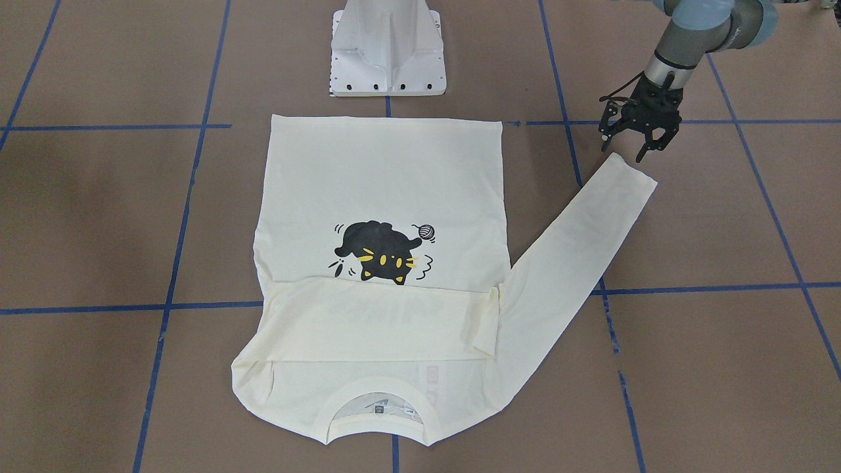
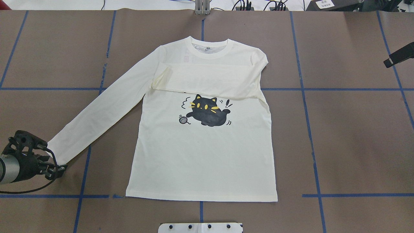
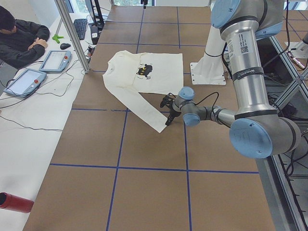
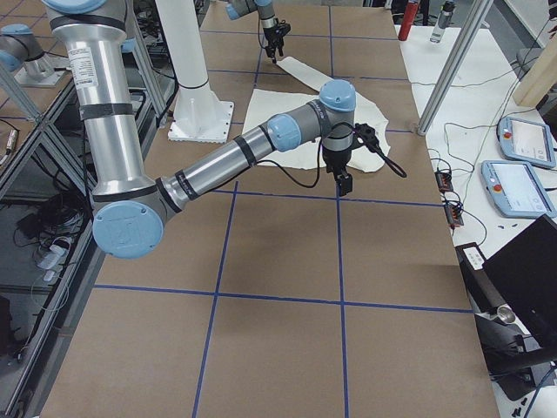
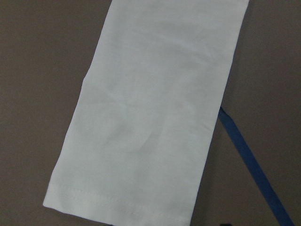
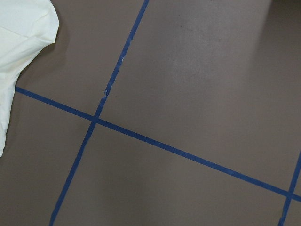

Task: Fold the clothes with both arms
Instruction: 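Lower the left gripper to the other sleeve cuff and grasp it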

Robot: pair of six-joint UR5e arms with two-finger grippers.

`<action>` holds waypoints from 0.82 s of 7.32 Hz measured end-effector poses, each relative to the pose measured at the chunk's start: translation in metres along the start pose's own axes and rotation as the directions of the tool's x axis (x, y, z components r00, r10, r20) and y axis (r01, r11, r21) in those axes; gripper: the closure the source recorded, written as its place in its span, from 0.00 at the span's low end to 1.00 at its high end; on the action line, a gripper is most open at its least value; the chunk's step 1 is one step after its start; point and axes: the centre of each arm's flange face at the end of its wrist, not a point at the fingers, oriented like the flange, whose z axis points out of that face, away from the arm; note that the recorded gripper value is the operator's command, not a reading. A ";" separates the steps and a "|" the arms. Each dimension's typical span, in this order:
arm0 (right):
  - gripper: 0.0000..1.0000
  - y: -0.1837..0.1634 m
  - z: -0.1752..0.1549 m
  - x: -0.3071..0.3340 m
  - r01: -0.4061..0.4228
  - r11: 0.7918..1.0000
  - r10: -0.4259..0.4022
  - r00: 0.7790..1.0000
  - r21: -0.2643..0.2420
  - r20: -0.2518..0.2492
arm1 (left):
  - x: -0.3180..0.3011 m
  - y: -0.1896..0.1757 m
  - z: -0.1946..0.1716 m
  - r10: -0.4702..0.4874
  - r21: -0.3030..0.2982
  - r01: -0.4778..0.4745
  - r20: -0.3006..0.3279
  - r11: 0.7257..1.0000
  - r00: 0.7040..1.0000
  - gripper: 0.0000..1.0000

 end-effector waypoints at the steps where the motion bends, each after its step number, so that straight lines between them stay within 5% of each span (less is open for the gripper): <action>1: 0.00 0.000 0.000 0.000 0.001 1.000 -0.001 1.000 0.001 0.000 | 0.000 0.000 0.001 0.002 -0.002 -0.002 0.002 1.000 1.000 0.43; 4: 0.00 0.001 -0.001 -0.001 0.001 1.000 -0.001 1.000 0.001 0.000 | -0.001 0.001 0.002 0.004 -0.006 -0.004 0.006 1.000 1.000 0.43; 6: 0.00 0.001 -0.001 0.000 0.001 1.000 -0.001 1.000 0.001 0.000 | -0.001 0.001 0.003 0.004 -0.007 -0.004 0.006 1.000 1.000 0.63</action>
